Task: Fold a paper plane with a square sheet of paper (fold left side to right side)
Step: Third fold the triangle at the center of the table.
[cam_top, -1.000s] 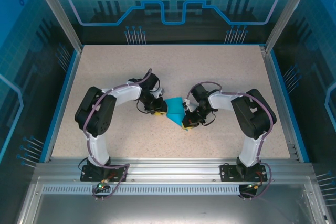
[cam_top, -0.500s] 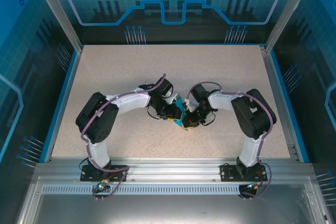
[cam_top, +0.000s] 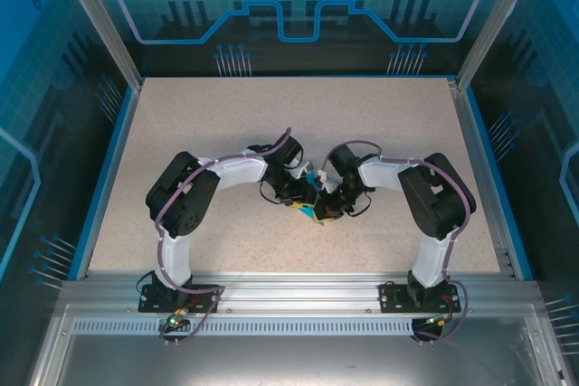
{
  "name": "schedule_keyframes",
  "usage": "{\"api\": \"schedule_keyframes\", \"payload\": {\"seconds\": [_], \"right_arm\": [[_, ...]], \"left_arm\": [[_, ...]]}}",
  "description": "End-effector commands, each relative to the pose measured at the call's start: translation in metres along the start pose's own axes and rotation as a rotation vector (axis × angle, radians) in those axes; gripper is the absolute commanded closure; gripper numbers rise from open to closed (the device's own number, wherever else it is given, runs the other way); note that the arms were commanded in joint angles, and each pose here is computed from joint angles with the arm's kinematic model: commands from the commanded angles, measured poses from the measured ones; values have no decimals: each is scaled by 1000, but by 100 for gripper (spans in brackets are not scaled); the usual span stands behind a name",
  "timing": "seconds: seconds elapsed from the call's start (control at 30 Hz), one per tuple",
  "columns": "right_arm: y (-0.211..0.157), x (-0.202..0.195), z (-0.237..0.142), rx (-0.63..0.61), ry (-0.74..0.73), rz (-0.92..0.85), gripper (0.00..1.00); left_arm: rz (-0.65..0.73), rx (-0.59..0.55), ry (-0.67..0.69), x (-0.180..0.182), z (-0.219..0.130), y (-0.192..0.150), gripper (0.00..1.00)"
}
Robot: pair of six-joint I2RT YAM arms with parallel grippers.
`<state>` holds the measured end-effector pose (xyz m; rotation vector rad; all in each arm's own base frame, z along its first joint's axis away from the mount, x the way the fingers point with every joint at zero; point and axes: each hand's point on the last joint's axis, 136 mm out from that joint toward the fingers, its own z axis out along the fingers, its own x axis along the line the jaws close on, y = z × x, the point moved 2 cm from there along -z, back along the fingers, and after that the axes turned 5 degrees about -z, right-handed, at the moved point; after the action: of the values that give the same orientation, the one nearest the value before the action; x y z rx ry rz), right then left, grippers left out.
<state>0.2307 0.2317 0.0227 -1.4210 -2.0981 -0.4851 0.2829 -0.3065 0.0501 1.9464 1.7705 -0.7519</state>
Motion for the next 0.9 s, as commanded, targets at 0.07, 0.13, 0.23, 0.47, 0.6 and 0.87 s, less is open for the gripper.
{"api": "schedule_keyframes", "payload": {"seconds": [0.07, 0.13, 0.23, 0.47, 0.6, 0.87], "right_arm": [[-35, -41, 17, 135, -167, 116, 100], [-35, -41, 17, 135, -168, 116, 100], [-35, -41, 17, 136, -172, 115, 100], [-36, -41, 16, 137, -173, 117, 100], [-38, -41, 16, 138, -174, 116, 100], [-31, -22, -5, 59, -120, 97, 100]], "left_arm": [[-1, 8, 8, -1, 3, 4, 68], [-9, 10, 39, 6, 5, 4, 68], [-19, 18, 82, 16, 8, 2, 68], [-37, 14, 125, 33, 14, 4, 68], [-44, -3, 137, 41, 14, 9, 68], [-41, -3, 148, 52, 16, 12, 69]]}}
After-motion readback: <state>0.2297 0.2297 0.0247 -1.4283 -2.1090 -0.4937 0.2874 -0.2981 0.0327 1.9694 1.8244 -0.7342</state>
